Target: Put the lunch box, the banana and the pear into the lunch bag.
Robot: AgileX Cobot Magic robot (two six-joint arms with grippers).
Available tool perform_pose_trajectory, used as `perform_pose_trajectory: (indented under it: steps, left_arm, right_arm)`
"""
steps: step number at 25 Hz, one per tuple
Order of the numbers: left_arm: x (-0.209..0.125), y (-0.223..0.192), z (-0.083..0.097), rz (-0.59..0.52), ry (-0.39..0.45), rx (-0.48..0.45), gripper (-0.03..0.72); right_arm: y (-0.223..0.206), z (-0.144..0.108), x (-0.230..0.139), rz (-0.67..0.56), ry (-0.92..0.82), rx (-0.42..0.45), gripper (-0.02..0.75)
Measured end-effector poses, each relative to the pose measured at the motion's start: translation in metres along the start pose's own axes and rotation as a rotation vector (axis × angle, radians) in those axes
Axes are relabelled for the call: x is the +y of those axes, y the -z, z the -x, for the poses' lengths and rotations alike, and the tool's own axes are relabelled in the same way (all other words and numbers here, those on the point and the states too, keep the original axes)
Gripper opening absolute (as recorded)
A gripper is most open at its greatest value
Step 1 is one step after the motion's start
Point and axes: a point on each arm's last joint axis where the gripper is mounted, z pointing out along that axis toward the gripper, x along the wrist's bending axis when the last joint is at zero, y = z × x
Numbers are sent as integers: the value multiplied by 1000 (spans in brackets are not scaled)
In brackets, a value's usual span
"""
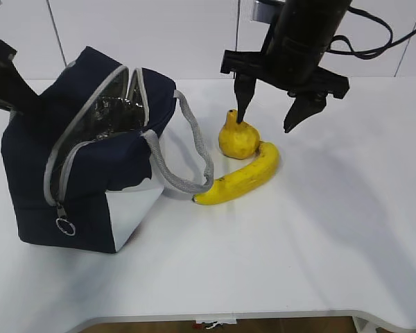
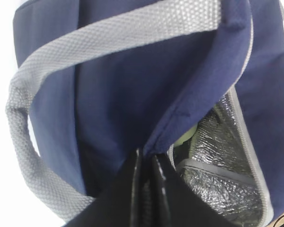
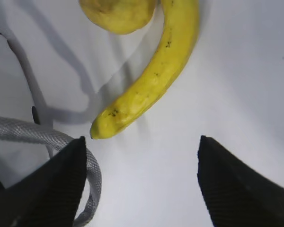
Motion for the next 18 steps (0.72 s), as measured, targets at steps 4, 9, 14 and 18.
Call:
perform_pose_trajectory:
  steps: [4, 9, 14, 18]
  left_arm:
    - [0, 0, 0, 0, 0, 0, 7]
    - [0, 0, 0, 1, 0, 1, 7]
    - [0, 0, 0, 1, 0, 1, 7]
    - [0, 0, 0, 3, 0, 2, 7]
  right_arm:
    - [0, 1, 0, 4, -152, -12, 577]
    - [-7, 2, 1, -4, -307, -23, 577]
    - [-37, 2, 4, -44, -421, -66, 577]
    - [-56, 2, 10, -23, -493, -62, 577]
